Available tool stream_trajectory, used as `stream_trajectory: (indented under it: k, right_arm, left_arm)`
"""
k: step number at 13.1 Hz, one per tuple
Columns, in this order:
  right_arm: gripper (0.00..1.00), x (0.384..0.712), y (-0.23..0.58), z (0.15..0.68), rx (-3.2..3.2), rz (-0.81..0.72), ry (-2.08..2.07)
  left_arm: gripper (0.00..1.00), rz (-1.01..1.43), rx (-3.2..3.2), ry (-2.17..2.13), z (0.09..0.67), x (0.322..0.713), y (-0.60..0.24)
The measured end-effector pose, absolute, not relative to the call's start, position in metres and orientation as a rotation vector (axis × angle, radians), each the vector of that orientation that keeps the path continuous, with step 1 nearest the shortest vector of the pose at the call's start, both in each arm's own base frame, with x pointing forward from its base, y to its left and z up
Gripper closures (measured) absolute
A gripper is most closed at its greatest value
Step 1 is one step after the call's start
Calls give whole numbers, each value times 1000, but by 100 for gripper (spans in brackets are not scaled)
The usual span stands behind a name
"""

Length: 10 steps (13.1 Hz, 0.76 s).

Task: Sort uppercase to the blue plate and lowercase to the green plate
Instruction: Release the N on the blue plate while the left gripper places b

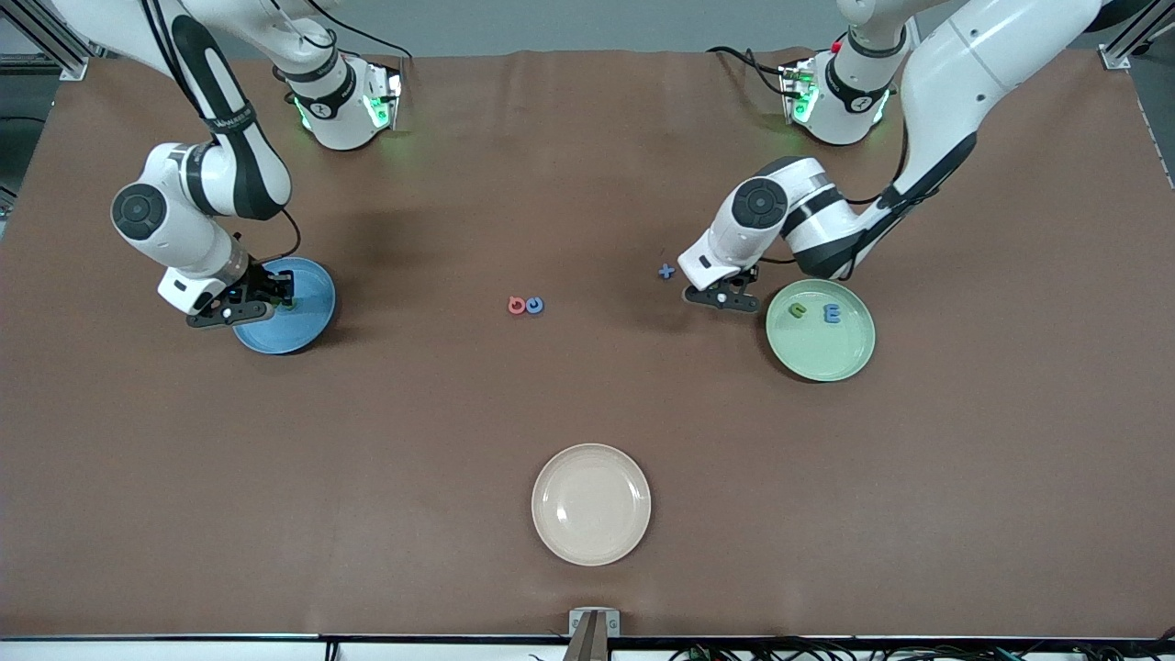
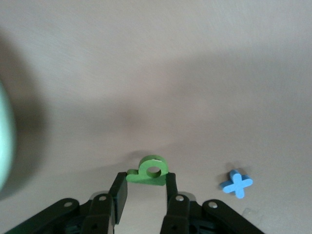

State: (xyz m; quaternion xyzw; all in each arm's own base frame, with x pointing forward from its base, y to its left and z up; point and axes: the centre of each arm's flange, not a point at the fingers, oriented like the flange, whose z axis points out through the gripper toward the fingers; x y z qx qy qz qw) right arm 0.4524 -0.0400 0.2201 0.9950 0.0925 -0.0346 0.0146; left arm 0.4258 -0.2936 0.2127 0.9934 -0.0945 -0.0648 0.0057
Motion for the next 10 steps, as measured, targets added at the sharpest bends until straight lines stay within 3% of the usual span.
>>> stream_trajectory:
  k: [3,7,10]
  right_arm:
    - [67,452,-23,197,3112,-97,264]
    - [67,451,-6,183,3118,-104,263]
    - [40,452,-6,183,3119,-102,260]
  left_arm:
    - [63,-217,3146,-319,246,462,-235]
    - [63,-192,3142,-308,249,498,-171]
    - [63,-114,3176,-308,249,526,-144]
